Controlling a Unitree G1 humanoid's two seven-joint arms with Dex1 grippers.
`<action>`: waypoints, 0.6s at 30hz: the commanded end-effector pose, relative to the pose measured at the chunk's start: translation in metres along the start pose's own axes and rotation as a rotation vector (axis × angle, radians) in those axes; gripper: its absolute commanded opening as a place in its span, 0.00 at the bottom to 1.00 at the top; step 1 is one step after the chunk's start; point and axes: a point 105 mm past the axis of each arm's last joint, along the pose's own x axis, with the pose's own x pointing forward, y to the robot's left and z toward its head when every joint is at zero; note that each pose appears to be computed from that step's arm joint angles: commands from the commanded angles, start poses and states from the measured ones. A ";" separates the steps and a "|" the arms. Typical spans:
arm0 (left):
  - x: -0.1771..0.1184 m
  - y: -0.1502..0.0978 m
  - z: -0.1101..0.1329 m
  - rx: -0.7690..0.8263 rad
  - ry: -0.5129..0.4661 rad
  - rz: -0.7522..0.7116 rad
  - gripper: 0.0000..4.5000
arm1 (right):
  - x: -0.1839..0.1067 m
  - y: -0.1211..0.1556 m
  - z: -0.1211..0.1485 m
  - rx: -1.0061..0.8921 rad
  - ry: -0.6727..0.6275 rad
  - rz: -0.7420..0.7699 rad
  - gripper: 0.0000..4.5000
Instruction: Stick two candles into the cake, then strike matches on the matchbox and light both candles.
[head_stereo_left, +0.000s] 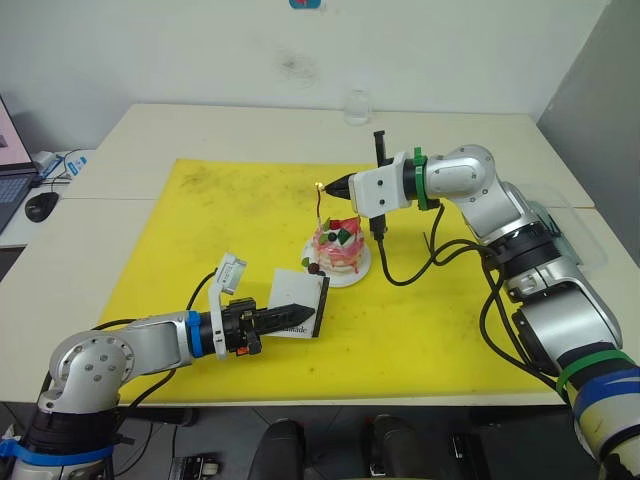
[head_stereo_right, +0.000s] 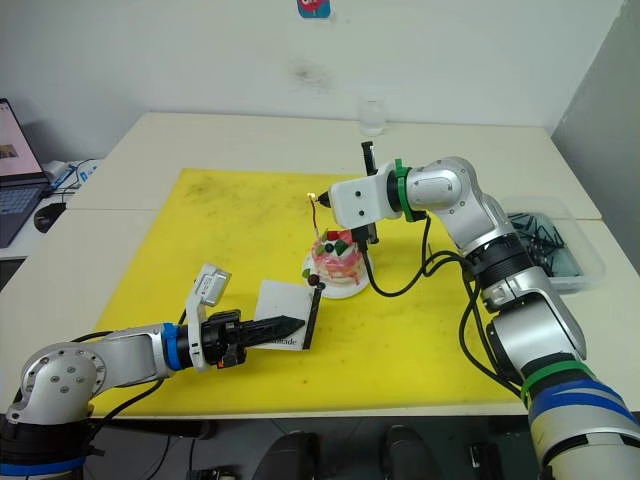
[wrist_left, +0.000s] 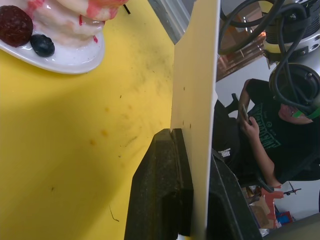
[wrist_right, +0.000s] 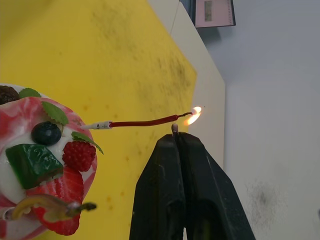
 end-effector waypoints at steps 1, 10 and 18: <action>0.001 -0.006 0.003 0.027 -0.002 -0.018 0.00 | -0.006 -0.017 0.008 -0.045 -0.012 -0.051 0.00; 0.002 -0.007 0.003 0.027 -0.002 -0.021 0.00 | -0.011 -0.021 0.003 -0.039 0.009 -0.069 0.00; 0.008 -0.011 0.001 0.020 -0.008 -0.048 0.00 | -0.060 -0.040 -0.023 0.068 0.133 -0.203 0.00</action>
